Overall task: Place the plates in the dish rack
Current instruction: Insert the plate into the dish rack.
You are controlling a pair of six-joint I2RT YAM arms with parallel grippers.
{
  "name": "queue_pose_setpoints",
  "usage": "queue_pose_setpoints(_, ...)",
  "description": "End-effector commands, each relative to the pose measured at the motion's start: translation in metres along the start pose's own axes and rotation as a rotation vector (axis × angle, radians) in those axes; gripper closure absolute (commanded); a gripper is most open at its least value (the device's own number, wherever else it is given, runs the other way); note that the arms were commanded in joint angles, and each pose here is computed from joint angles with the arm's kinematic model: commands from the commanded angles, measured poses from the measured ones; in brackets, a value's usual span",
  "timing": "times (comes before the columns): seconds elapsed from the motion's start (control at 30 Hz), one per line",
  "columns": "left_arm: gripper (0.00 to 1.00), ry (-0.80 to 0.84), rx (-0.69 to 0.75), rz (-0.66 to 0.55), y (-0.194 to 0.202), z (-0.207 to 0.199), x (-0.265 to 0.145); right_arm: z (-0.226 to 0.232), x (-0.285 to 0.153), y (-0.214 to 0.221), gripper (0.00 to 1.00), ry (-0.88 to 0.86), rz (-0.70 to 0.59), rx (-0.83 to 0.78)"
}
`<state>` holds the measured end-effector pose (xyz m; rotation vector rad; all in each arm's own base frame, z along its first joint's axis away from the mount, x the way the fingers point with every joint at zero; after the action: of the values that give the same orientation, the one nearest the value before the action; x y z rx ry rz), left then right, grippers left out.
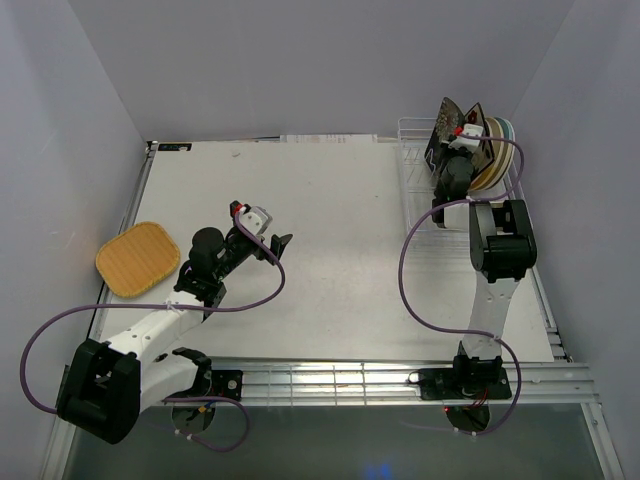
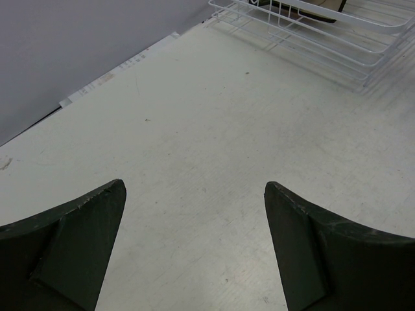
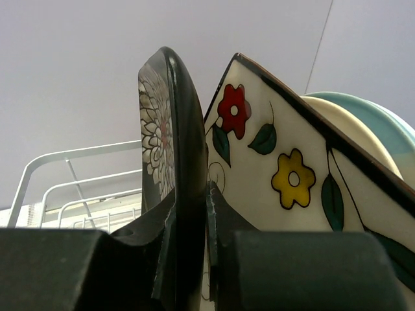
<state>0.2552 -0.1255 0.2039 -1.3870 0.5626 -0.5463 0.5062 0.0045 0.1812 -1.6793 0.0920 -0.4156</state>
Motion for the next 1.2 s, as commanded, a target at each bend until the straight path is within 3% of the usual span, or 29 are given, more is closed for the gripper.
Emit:
queue_pose_setpoints(0.0,0.02,0.007,0.011,-0.039,-0.015,0.003,0.001,-0.014,0.009,-0.074,0.92,0.109,-0.396,0.124)
queue_pose_setpoints(0.37,0.02,0.007,0.028,-0.019,-0.011,0.004,0.006,0.002,-0.007,-0.053,0.91,0.096,-0.321,0.122)
queue_pose_setpoints(0.6,0.02,-0.001,0.031,-0.022,-0.011,0.005,0.004,0.013,-0.013,-0.04,0.77,0.111,-0.297,0.075)
queue_pose_setpoints(1.17,0.02,-0.005,0.03,-0.019,-0.011,0.006,0.005,0.012,-0.014,-0.034,0.69,0.142,-0.278,0.089)
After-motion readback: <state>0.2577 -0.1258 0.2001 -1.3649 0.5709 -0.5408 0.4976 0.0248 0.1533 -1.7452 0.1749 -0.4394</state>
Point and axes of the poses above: each gripper's point midway between its finger pads, its own x axis out along the fingers, its own z axis along the line the jaws close on, y = z × x, the point moved 9 cm from there along -x, back along the fingers, and after that the axes turned 5 degrees about -x, right-handed, at the moved point
